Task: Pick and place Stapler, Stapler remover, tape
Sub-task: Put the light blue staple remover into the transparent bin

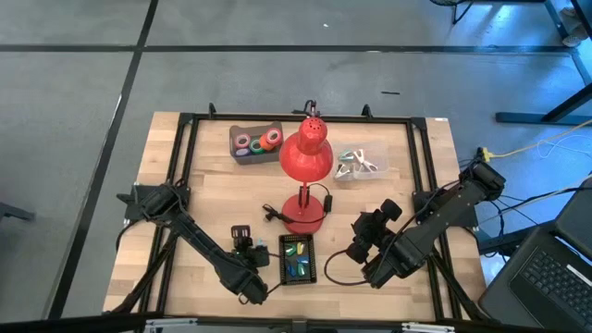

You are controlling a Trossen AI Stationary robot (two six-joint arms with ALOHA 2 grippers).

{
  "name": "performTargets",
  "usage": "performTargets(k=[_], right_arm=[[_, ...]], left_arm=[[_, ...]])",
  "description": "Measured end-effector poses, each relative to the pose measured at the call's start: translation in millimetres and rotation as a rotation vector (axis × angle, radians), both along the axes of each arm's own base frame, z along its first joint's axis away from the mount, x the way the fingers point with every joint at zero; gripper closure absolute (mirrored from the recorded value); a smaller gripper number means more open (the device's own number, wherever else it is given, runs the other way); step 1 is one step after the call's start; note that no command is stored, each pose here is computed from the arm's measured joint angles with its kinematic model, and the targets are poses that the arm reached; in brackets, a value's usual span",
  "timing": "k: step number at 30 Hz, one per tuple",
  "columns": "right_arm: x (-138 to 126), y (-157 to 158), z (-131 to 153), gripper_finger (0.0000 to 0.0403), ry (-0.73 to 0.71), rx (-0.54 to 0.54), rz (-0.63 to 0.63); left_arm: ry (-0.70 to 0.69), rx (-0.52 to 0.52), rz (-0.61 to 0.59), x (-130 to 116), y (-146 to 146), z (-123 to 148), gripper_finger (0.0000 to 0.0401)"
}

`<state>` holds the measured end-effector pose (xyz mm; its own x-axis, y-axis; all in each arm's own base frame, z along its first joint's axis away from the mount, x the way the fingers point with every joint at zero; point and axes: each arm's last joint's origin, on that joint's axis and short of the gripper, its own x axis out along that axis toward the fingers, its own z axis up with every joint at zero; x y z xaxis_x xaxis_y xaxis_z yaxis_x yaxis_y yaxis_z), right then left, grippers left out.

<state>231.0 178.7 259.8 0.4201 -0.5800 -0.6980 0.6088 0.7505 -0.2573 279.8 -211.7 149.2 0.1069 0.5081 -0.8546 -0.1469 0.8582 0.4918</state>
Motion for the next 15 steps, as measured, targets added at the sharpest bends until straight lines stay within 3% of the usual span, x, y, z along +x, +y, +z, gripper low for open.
performTargets(k=[15], right_arm=[[0.0, 0.0, 0.0, 0.0198, 0.0, 0.0, 0.0]], left_arm=[[-0.084, 0.023, -0.014, 10.2, 0.9, 5.1, 0.0281]])
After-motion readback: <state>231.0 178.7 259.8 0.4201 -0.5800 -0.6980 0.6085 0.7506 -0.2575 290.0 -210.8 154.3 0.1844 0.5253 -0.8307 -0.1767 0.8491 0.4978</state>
